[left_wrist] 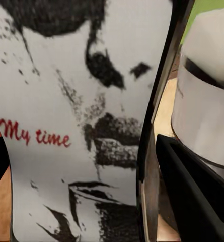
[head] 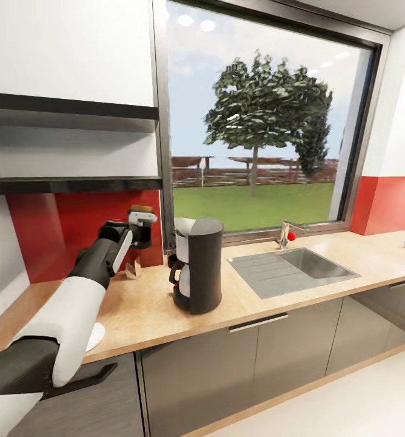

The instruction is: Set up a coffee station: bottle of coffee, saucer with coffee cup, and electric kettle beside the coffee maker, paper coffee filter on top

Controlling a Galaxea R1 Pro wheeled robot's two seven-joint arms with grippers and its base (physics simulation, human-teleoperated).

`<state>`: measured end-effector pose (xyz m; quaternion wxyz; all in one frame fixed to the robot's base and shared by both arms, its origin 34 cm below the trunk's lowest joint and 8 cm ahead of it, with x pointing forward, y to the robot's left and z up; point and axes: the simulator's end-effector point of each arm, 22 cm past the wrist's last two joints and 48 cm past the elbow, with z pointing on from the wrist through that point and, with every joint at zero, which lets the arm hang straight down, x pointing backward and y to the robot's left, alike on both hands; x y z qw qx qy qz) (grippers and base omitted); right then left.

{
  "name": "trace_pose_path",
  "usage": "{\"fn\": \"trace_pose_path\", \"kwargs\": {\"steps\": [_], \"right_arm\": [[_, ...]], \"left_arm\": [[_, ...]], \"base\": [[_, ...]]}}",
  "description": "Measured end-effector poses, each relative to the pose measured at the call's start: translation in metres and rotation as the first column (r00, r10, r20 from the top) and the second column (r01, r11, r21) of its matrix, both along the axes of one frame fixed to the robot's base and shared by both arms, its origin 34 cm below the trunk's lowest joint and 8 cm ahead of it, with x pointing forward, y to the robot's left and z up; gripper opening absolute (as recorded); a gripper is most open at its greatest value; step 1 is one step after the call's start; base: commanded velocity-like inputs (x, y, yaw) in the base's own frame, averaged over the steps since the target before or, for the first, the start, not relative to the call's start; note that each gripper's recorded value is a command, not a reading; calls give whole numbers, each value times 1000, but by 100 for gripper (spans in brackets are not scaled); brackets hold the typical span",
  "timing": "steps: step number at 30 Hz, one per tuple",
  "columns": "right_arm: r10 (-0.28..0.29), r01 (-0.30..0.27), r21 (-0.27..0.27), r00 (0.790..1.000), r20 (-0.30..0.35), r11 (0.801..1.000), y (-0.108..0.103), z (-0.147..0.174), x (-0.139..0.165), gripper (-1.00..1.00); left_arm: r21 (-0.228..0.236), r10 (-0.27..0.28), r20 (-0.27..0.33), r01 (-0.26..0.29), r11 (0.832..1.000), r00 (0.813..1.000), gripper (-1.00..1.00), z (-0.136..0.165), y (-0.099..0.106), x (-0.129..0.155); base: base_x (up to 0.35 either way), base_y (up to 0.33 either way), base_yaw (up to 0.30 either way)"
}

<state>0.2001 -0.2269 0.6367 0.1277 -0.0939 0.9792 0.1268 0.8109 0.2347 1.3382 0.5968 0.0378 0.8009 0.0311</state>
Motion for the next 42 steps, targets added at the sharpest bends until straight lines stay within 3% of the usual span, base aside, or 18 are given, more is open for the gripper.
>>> {"fn": "trace_pose_path", "kwargs": {"steps": [7,19,25,30,42], "right_arm": [[0,0,0,1000,0,1000,0,0,0,100],[0,0,-1,1000,0,1000,0,0,0,100],[0,0,0,1000,0,1000,0,0,0,100],[0,0,0,1000,0,1000,0,0,0,100],[0,0,0,1000,0,1000,0,0,0,100]], "left_arm": [[-5,0,-49,-1,1000,999,-100,-83,2,-8],[-7,-3,-50,3,1000,999,-100,-124,3,-15],[-3,7,-92,-7,1000,996,-100,-160,11,-25],[-6,10,-57,-10,1000,998,-100,-170,15,-27],[-26,26,-95,-28,999,995,-100,-208,25,-41]], "base": [[28,0,0],[57,0,-73],[0,0,-29],[28,0,-1],[89,0,0]]}}
